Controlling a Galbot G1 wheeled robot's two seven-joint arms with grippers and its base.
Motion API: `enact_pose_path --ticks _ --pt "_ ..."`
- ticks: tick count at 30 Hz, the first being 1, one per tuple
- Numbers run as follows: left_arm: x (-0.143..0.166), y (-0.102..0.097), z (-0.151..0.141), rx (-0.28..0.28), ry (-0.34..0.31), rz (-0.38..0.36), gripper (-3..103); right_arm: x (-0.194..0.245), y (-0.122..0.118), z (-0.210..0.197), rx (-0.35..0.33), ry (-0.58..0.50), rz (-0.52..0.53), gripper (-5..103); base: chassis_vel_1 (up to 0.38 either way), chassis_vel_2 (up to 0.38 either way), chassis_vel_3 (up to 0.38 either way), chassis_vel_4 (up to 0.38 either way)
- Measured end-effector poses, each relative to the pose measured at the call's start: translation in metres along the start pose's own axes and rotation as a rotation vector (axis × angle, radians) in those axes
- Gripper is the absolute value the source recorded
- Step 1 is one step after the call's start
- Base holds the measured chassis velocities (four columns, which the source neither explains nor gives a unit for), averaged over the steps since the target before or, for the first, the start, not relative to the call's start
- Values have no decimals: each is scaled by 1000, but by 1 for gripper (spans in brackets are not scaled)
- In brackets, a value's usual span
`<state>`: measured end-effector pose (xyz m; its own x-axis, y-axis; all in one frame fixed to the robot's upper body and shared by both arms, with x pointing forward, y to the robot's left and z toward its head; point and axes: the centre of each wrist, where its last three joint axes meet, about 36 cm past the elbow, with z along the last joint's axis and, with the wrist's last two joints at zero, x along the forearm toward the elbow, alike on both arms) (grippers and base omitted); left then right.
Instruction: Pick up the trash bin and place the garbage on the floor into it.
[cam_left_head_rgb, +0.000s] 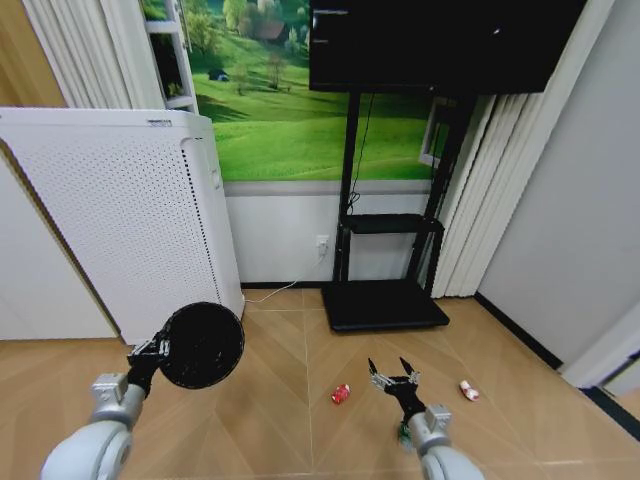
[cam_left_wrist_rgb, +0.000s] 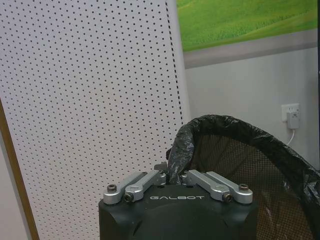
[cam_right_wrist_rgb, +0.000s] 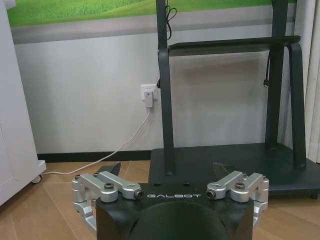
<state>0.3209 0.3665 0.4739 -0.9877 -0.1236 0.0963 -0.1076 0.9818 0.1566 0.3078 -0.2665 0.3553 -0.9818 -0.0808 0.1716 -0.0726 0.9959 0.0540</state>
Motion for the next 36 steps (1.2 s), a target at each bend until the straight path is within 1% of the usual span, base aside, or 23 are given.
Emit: enact_pose_path --ticks 12,31,34,36 --pt "1 2 1 -2 -3 -8 7 0 3 0 -2 -2 -8 100 0 0 0 0" --pt "1 1 2 -2 -4 -2 7 0 4 1 -3 -4 -16 100 0 0 0 0" --pt "2 1 1 -1 -5 -1 7 -2 6 5 -1 9 -22 100 -11 15 18 -11" --pt "2 1 -1 13 -12 2 7 -4 8 12 -4 39 -28 100 0 0 0 0"
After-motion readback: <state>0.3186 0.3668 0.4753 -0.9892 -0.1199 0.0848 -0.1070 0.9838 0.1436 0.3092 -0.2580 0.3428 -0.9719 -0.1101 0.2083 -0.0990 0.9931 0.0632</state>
